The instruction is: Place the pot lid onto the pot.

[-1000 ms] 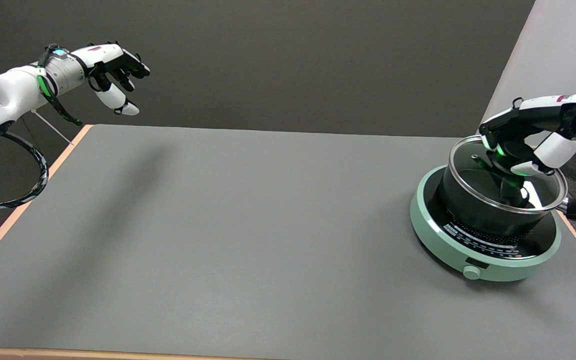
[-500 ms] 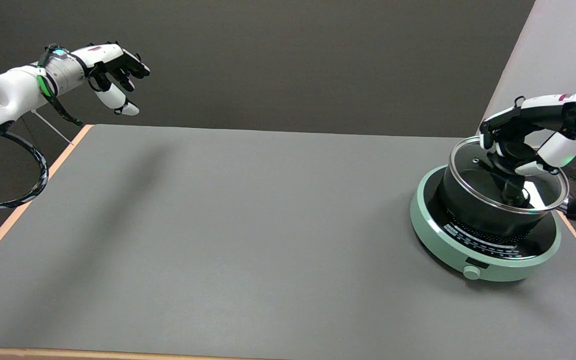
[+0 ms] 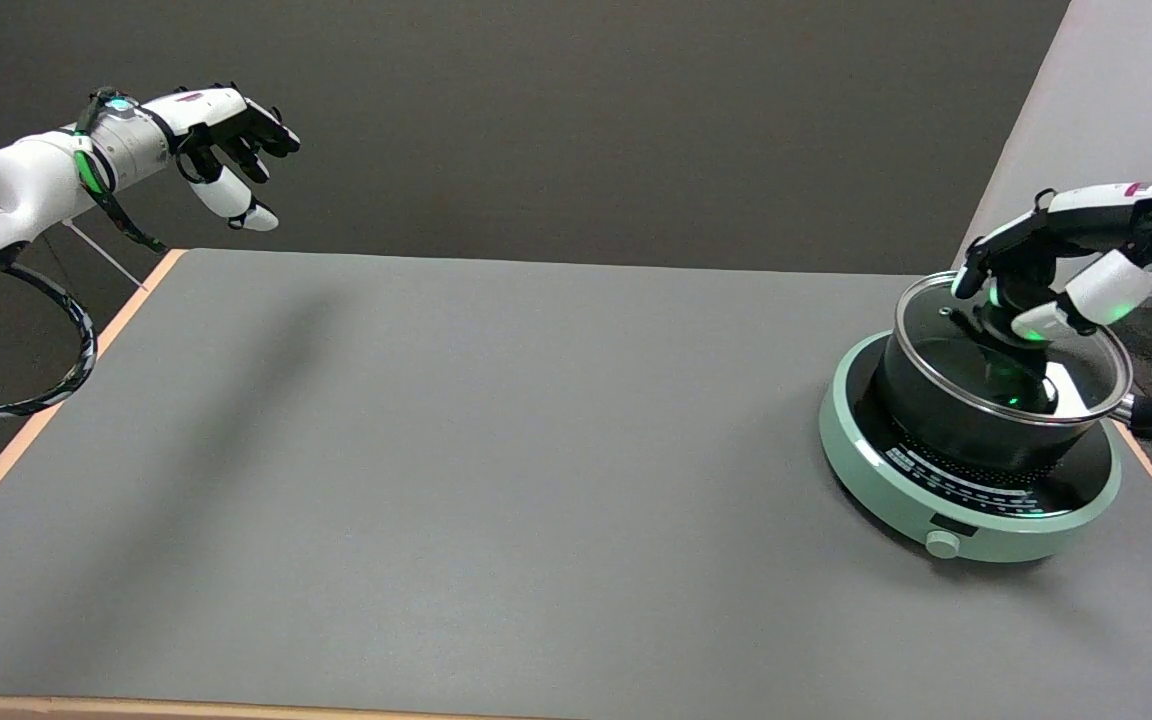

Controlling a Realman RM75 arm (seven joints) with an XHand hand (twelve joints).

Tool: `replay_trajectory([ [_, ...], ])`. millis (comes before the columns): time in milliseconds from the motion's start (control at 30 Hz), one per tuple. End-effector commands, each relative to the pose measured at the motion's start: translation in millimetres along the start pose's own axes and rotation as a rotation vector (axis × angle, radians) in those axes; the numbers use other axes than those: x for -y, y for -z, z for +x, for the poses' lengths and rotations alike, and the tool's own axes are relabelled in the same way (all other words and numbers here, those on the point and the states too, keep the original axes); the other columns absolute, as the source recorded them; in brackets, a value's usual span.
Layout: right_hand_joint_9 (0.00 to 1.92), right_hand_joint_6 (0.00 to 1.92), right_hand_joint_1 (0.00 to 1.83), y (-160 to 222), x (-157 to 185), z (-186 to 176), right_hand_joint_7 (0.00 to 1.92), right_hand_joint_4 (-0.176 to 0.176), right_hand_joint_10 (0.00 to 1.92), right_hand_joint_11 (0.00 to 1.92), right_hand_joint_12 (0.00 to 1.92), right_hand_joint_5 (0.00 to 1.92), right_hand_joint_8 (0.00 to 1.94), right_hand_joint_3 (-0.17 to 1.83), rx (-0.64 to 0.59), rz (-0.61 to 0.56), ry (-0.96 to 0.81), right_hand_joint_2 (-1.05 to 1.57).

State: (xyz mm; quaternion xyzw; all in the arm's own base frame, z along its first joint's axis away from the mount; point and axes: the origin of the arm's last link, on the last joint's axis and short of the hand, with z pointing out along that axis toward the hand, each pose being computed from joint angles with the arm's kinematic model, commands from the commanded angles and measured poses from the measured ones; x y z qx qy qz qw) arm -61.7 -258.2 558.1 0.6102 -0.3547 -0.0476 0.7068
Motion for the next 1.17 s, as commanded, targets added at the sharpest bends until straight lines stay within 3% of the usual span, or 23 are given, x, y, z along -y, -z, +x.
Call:
replay_trajectory([
  [33, 0.22, 0.31, 0.97, 10, 2, 10, 0.53, 0.011, 1.31, 0.0, 1.71, 0.59, 0.59, 0.98, -0.032, 0.007, 0.009, 0.96],
  [167, 0.29, 0.26, 0.94, 17, 5, 17, 0.55, 0.011, 1.13, 0.0, 1.58, 0.61, 0.39, 0.98, -0.061, 0.013, 0.014, 0.92],
  [433, 0.34, 0.25, 0.94, 38, 7, 42, 0.58, 0.013, 1.08, 0.0, 1.55, 0.62, 0.34, 0.98, -0.17, 0.011, 0.057, 0.9],
  [733, 0.37, 0.25, 0.93, 68, 12, 71, 0.6, 0.002, 1.05, 0.0, 1.53, 0.63, 0.33, 0.98, -0.424, 0.107, 0.04, 0.89],
  [1000, 0.43, 0.27, 0.93, 78, 19, 62, 0.62, -0.002, 1.01, 0.0, 1.51, 0.62, 0.32, 0.96, -0.607, 0.296, -0.11, 0.87],
  [1133, 0.44, 0.29, 0.91, 72, 6, 43, 0.62, -0.002, 1.0, 0.0, 1.49, 0.61, 0.31, 0.93, -0.643, 0.366, -0.296, 0.84],
  [1167, 0.42, 0.33, 1.01, 69, 0, 38, 0.59, -0.01, 0.95, 0.0, 1.5, 0.62, 0.34, 0.88, -0.638, 0.375, -0.361, 0.78],
])
